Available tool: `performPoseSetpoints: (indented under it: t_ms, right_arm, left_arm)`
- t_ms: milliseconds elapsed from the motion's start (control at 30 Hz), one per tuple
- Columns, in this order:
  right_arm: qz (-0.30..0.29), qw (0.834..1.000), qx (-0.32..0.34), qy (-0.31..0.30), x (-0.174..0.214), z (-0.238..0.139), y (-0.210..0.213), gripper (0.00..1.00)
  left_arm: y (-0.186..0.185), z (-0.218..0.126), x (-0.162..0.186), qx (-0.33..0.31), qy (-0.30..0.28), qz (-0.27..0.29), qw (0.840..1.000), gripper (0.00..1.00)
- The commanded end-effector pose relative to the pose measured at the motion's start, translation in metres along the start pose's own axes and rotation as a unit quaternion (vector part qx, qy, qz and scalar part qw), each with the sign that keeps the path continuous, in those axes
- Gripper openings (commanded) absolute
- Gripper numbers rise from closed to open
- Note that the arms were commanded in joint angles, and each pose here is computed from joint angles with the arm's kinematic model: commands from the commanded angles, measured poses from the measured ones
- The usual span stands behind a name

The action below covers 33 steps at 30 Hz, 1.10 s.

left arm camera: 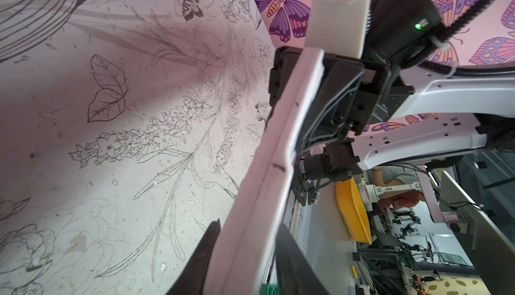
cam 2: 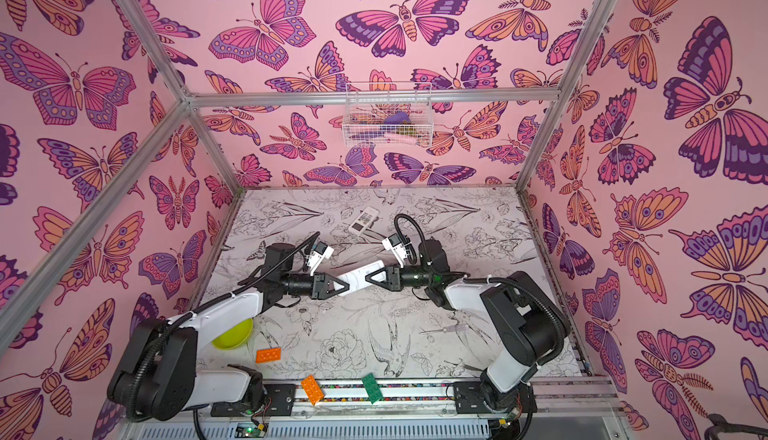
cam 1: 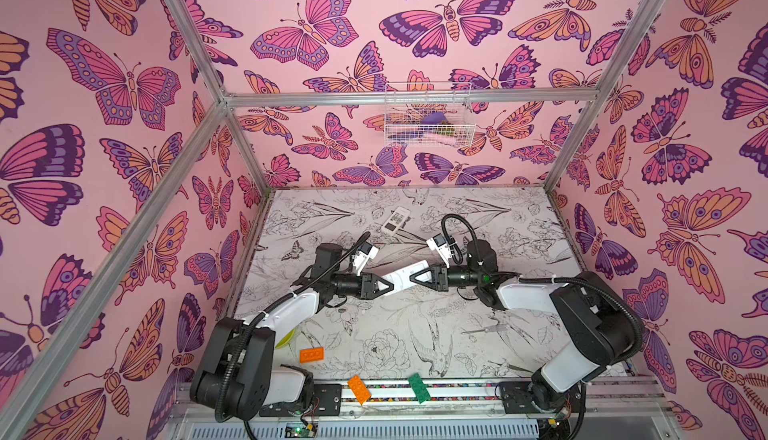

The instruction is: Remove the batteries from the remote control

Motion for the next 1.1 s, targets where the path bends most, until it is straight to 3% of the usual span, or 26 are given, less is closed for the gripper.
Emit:
performPoseSetpoints:
  t_ms: [0, 67, 133, 167, 233, 300, 533, 867, 1067]
  right_arm:
    - [-0.01, 1.0, -0.004, -0.021, -0.004, -0.003, 0.002, 0.16]
    - [-0.017, 1.0, -0.004, -0.019, -0.003, -0.005, 0.004, 0.15]
    - [-0.014, 1.0, -0.001, -0.013, -0.003, -0.004, 0.004, 0.14]
    - [-0.014, 1.0, -0.001, -0.014, -0.005, -0.004, 0.005, 0.14]
    - [-0.019, 1.0, -0.006, -0.023, -0.007, -0.006, 0.01, 0.14]
    - [-0.023, 0.999, -0.007, -0.023, -0.007, -0.006, 0.011, 0.14]
    - [-0.015, 0.999, -0.019, -0.029, -0.012, -0.003, 0.011, 0.13]
    - [-0.013, 1.0, 0.018, -0.022, -0.015, -0.021, 0.0, 0.13]
    - [-0.016, 0.999, 0.024, -0.015, -0.014, -0.021, -0.001, 0.13]
  left_arm:
    - [0.0, 0.002, 0.002, 0.002, 0.0, -0.007, 1.0, 0.52]
    - [0.005, 0.003, 0.002, -0.01, -0.001, -0.013, 1.0, 0.63]
    - [0.006, 0.004, 0.0, -0.015, -0.002, -0.014, 1.0, 0.65]
    - [0.005, 0.004, -0.001, -0.015, -0.003, -0.013, 1.0, 0.64]
    - [0.004, 0.004, -0.003, -0.012, -0.003, -0.014, 1.0, 0.48]
    - [0.006, 0.004, -0.003, -0.018, -0.004, -0.016, 1.0, 0.4]
    - [0.009, 0.004, -0.001, -0.027, -0.005, -0.016, 0.999, 0.43]
    - [0.022, -0.002, 0.005, -0.079, -0.002, -0.033, 0.996, 0.42]
    - [0.019, -0.002, -0.001, -0.066, -0.004, -0.024, 0.998, 0.68]
Point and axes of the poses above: each gripper's point midway between its finger pads, its own z axis out along the fingers, its own y axis along the line the jaws close on, x = y × z, the point moved 6 cm from there along -z, back along the fingers, and after that the axes turned 4 degrees about z, right-handed, at the moved point
